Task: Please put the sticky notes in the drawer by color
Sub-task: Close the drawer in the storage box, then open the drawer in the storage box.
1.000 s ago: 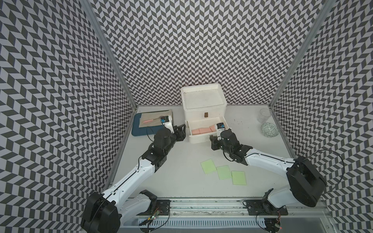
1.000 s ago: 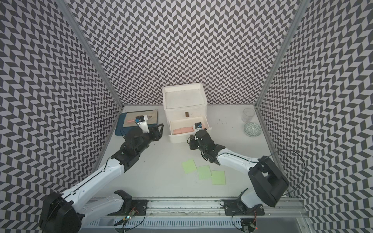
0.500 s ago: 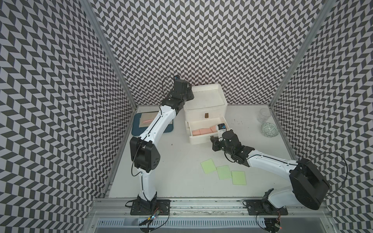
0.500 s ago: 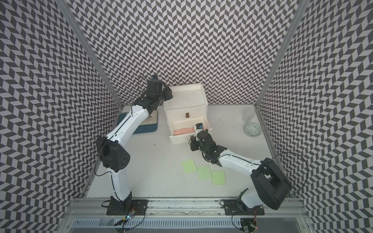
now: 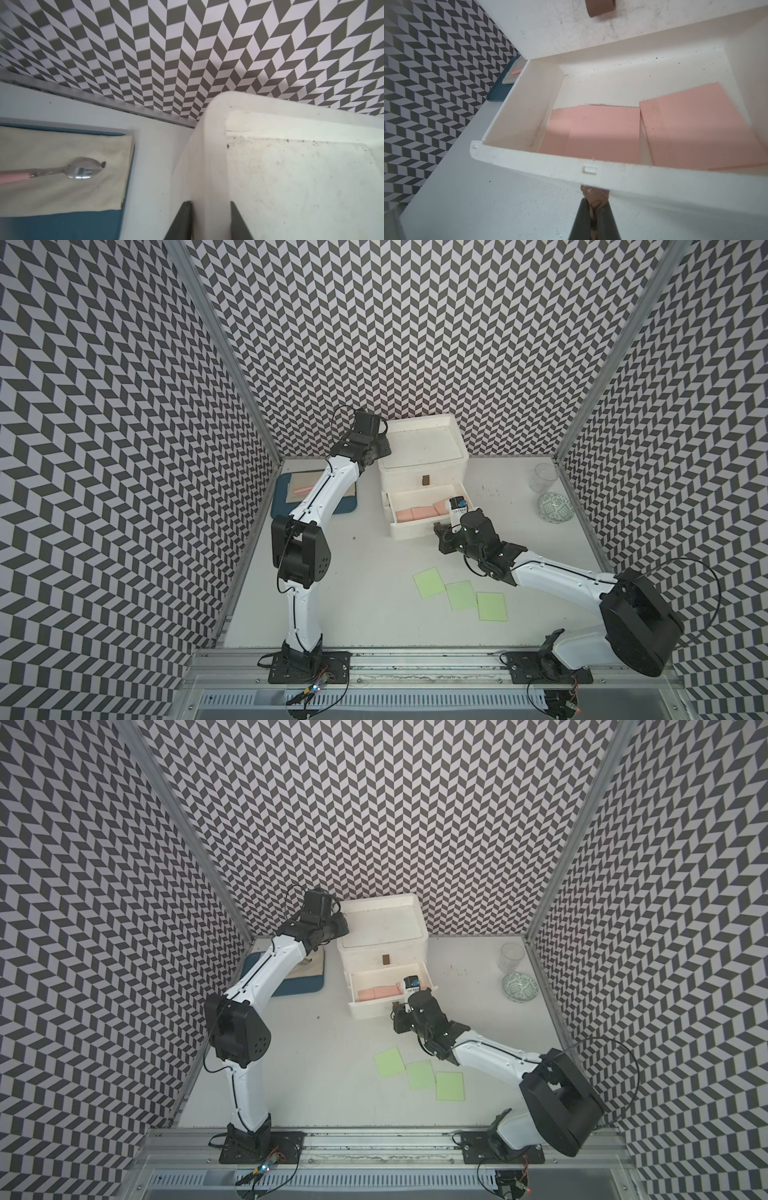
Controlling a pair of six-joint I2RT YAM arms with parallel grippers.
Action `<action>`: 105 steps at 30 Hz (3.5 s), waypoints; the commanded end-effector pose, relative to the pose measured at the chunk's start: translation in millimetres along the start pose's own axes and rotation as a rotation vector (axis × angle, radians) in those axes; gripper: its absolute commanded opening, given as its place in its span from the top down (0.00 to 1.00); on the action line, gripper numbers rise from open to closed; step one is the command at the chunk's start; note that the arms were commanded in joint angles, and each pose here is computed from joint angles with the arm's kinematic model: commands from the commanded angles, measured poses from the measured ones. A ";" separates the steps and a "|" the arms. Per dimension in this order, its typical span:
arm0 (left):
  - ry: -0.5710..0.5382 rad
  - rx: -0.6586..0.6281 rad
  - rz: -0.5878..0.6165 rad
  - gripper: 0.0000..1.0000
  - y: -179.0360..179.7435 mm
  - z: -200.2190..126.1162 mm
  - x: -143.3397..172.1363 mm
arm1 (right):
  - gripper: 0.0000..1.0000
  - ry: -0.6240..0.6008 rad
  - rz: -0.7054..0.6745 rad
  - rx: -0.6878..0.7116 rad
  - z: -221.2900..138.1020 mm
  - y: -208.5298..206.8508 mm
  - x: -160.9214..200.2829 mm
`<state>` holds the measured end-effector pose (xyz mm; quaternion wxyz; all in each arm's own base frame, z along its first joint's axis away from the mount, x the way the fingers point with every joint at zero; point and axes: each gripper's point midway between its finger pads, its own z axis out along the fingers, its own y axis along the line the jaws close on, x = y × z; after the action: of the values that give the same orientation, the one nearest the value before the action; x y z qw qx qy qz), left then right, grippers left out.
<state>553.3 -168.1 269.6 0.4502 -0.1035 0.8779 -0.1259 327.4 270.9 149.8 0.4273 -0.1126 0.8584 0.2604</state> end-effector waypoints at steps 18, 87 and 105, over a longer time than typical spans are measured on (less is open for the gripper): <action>0.196 0.110 0.138 0.98 -33.0 -35.1 57.2 | 0.94 -0.325 -0.016 -0.012 -2.3 20.5 -126.0; 0.178 0.196 0.167 0.69 -41.5 -112.2 78.5 | 0.42 -0.300 0.113 0.017 -33.5 1.8 -85.7; 0.183 0.205 0.166 0.69 -39.1 -110.5 85.9 | 0.53 -0.330 0.120 0.030 -15.7 8.6 -95.2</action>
<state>429.0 -207.1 276.1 0.3962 0.0088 0.9038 -0.1613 358.0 268.7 205.4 0.5030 -0.0288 0.8154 0.2851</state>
